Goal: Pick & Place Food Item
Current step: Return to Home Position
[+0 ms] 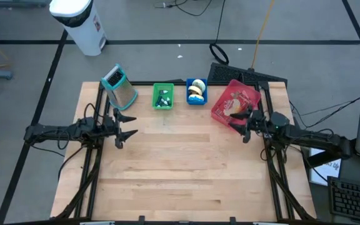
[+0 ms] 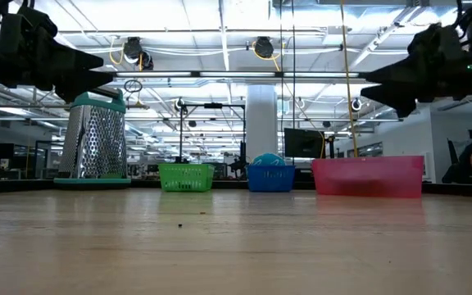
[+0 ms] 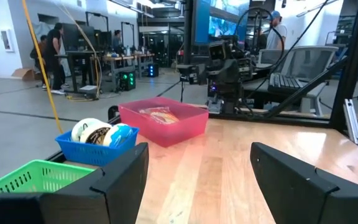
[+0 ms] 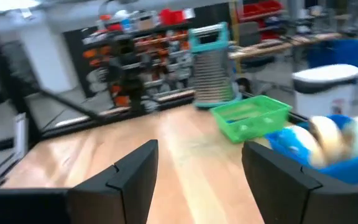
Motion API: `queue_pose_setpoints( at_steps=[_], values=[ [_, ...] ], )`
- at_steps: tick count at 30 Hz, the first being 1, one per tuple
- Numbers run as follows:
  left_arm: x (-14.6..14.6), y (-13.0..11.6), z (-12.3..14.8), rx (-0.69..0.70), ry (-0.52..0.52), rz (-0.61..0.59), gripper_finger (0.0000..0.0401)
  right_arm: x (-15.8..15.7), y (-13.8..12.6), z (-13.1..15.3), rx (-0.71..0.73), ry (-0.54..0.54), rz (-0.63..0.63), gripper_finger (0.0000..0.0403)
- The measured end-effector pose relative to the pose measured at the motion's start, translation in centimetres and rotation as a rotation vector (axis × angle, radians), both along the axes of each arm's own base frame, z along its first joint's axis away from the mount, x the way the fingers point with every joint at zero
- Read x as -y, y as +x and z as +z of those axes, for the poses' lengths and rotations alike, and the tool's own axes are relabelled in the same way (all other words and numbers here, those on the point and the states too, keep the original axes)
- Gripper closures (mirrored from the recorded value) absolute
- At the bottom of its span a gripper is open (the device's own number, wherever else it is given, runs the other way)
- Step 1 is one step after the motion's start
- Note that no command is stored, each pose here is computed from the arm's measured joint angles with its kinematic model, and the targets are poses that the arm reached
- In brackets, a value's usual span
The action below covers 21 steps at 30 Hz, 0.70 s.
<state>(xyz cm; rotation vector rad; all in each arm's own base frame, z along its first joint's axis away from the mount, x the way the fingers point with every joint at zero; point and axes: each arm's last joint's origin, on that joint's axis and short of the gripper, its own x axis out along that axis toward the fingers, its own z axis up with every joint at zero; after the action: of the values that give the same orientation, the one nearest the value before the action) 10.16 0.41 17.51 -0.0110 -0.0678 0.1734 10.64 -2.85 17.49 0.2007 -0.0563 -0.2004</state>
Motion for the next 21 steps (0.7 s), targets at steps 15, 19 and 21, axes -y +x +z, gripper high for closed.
queue_pose_setpoints(
  at_steps=[15, 19, 21],
  values=[
    [0.0, 0.0, 0.0, 0.002, 0.000, -0.001, 0.0123, -2.6, -1.5, 2.2, 0.068, -0.203, 0.195, 0.0179],
    [0.0, 0.0, 0.0, -0.003, 0.000, -0.001, 0.0123, -2.5, -1.3, 1.9, 0.076, -0.217, 0.189, 0.0179],
    [0.0, 0.0, 0.0, -0.003, 0.000, -0.003, 0.0123, -2.5, -1.4, 1.8, 0.093, -0.229, 0.176, 0.0179]
  ],
)
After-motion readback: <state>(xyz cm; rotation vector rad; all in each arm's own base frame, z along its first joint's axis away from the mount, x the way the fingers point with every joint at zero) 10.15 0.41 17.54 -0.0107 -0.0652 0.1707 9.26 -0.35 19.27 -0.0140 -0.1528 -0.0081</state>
